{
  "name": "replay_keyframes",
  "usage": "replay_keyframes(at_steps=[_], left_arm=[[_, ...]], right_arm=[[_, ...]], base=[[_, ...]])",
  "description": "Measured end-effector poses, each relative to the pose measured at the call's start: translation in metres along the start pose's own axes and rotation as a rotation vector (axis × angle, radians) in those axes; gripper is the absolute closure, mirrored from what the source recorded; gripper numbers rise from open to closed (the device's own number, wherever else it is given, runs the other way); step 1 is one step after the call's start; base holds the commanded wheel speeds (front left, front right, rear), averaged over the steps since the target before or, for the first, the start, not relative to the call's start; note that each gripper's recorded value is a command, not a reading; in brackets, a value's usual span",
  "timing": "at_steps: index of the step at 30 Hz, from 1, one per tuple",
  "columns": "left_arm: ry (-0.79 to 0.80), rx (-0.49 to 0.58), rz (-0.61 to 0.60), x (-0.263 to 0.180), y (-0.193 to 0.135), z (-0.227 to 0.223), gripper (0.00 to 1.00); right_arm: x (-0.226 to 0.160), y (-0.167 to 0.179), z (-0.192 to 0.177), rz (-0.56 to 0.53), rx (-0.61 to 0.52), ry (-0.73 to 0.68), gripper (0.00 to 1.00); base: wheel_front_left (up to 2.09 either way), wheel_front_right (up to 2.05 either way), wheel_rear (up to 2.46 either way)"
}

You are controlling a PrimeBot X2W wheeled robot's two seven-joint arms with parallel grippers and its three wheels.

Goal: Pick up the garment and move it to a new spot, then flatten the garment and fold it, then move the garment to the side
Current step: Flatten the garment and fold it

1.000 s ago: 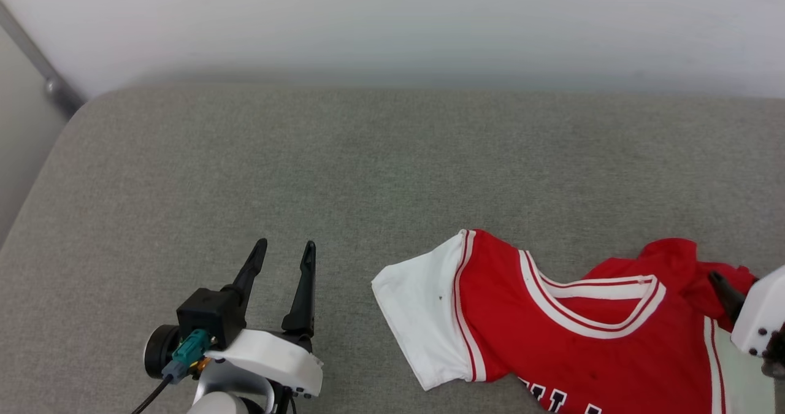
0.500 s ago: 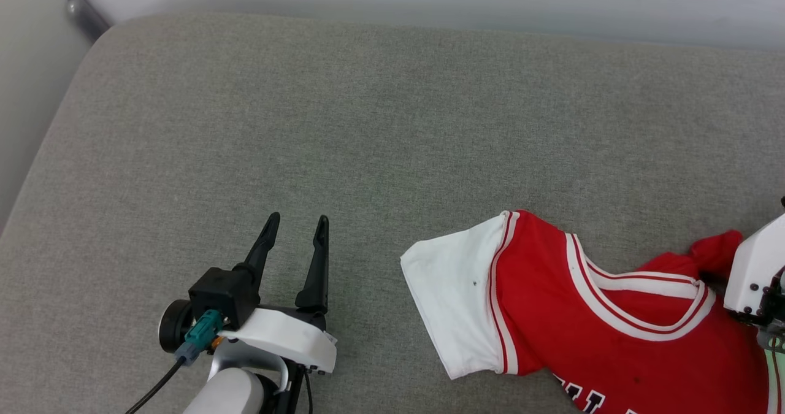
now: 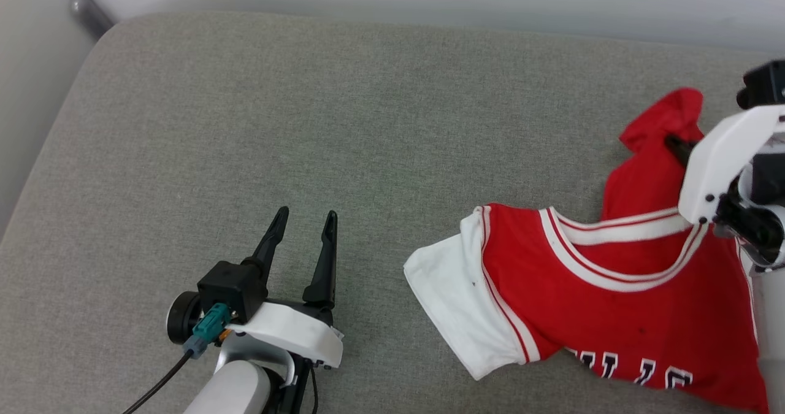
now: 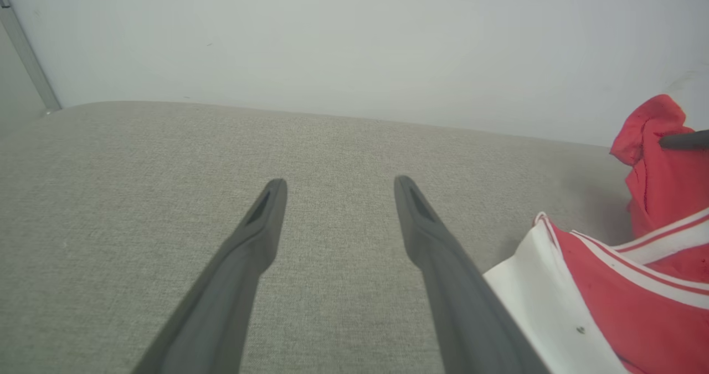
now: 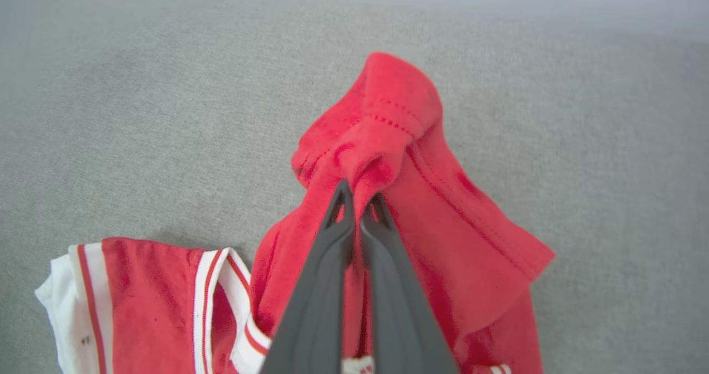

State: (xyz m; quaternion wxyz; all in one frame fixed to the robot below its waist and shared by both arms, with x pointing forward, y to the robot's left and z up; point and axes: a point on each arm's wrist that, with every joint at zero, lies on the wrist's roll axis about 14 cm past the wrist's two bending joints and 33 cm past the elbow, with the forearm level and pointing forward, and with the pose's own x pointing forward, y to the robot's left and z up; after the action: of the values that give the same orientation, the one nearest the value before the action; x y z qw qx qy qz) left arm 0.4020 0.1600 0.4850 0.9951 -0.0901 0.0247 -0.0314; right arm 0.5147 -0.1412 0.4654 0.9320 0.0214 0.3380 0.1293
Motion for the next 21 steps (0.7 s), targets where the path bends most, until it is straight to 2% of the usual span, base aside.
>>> replay_keyframes(at_steps=[4,9,10,11,12,16,21], left_arm=[[0.004,-0.003,0.004,0.003,0.002,-0.003,0.00],[0.015,-0.010,0.022,0.004,0.006,-0.008,0.00],[0.017,-0.012,0.024,0.004,0.006,-0.009,0.00],[0.017,-0.016,0.025,0.004,0.006,-0.009,0.00],[0.014,-0.017,0.026,0.003,0.006,-0.008,0.00],[-0.003,-0.012,0.022,0.001,0.005,-0.002,0.00],[-0.025,0.002,0.017,-0.007,0.004,0.007,0.00]], right_arm=[[0.011,0.035,0.025,0.087,-0.072,-0.102,1.00],[0.032,0.052,-0.011,0.136,-0.089,-0.055,1.00],[0.034,0.051,-0.022,0.135,-0.081,-0.037,0.77],[0.036,0.048,-0.031,0.130,-0.084,-0.028,0.22],[0.036,0.046,-0.035,0.128,-0.079,-0.038,0.00],[0.022,0.044,-0.016,0.119,-0.103,-0.211,0.00],[-0.016,0.033,0.009,0.069,-0.135,-0.450,0.00]], base=[[0.00,0.00,0.00],[0.00,0.00,0.00],[0.00,0.00,0.00],[0.00,0.00,0.00],[0.00,0.00,0.00],[0.00,0.00,0.00],[0.00,0.00,0.00]])
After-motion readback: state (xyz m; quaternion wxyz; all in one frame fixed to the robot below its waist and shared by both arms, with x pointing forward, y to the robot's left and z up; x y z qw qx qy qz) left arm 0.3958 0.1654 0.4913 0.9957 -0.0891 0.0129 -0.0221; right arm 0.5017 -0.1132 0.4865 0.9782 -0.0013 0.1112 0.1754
